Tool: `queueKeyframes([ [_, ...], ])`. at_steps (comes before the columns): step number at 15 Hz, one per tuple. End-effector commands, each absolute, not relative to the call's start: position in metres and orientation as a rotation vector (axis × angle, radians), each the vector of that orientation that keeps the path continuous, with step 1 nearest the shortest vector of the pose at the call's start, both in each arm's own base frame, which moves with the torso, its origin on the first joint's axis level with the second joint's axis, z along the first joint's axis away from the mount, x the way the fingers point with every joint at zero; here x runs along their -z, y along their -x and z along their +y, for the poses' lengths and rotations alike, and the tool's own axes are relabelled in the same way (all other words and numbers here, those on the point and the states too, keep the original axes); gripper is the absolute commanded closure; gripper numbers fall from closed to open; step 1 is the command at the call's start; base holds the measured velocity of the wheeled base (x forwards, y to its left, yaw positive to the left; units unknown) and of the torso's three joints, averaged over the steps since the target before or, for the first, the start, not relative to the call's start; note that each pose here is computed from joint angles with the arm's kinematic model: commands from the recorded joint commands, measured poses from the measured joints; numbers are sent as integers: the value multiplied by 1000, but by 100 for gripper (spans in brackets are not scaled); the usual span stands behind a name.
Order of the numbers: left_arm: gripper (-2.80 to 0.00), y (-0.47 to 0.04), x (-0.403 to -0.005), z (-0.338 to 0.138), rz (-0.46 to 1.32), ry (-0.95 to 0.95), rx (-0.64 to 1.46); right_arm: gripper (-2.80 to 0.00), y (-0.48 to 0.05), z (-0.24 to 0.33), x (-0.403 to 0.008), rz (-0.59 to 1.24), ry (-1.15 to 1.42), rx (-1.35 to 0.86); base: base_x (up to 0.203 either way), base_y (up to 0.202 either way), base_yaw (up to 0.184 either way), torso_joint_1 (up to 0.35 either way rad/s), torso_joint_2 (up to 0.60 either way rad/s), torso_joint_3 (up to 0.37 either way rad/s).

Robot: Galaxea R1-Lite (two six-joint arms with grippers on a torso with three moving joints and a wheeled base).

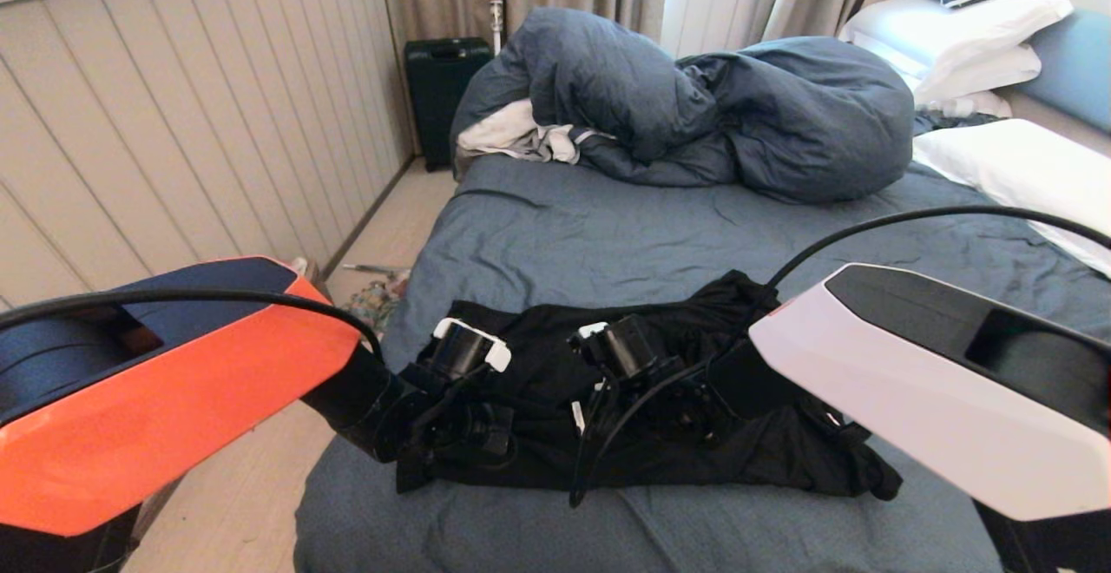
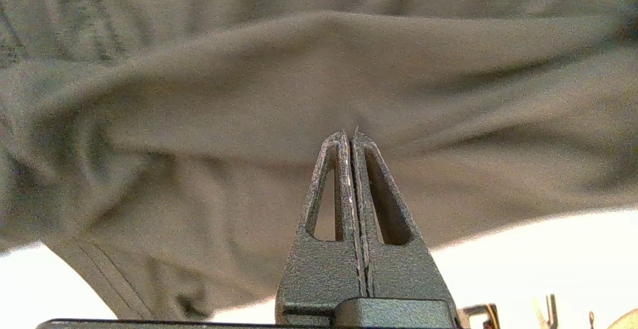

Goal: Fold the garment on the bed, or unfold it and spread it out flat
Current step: Fold the black T-shirt

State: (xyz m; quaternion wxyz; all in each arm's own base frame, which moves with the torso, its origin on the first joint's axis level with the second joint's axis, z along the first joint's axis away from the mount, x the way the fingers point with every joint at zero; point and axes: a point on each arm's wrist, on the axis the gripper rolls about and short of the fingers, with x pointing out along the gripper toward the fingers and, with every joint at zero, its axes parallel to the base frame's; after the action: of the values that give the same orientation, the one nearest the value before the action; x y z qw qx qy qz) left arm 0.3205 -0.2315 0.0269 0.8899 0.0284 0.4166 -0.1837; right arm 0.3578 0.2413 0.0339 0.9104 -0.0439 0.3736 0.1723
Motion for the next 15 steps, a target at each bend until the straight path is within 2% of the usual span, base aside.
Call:
queueKeyframes([
  [1,0,-314,-41,-232,837,-49,397,0,-357,243,-31,776,88,-354,0,0,0,0,0,0],
  [5,0,-292,-44,-243,853,-74,444,0,-355,242,-39,769,62,-353,0,0,0,0,0,0],
  [9,0,-290,-23,-243,892,-109,415,0,-350,249,-40,777,61,-370,0,0,0,0,0,0],
  [15,0,-332,-9,-227,875,-72,320,0,-350,258,-47,753,54,-389,0,0,0,0,0,0],
])
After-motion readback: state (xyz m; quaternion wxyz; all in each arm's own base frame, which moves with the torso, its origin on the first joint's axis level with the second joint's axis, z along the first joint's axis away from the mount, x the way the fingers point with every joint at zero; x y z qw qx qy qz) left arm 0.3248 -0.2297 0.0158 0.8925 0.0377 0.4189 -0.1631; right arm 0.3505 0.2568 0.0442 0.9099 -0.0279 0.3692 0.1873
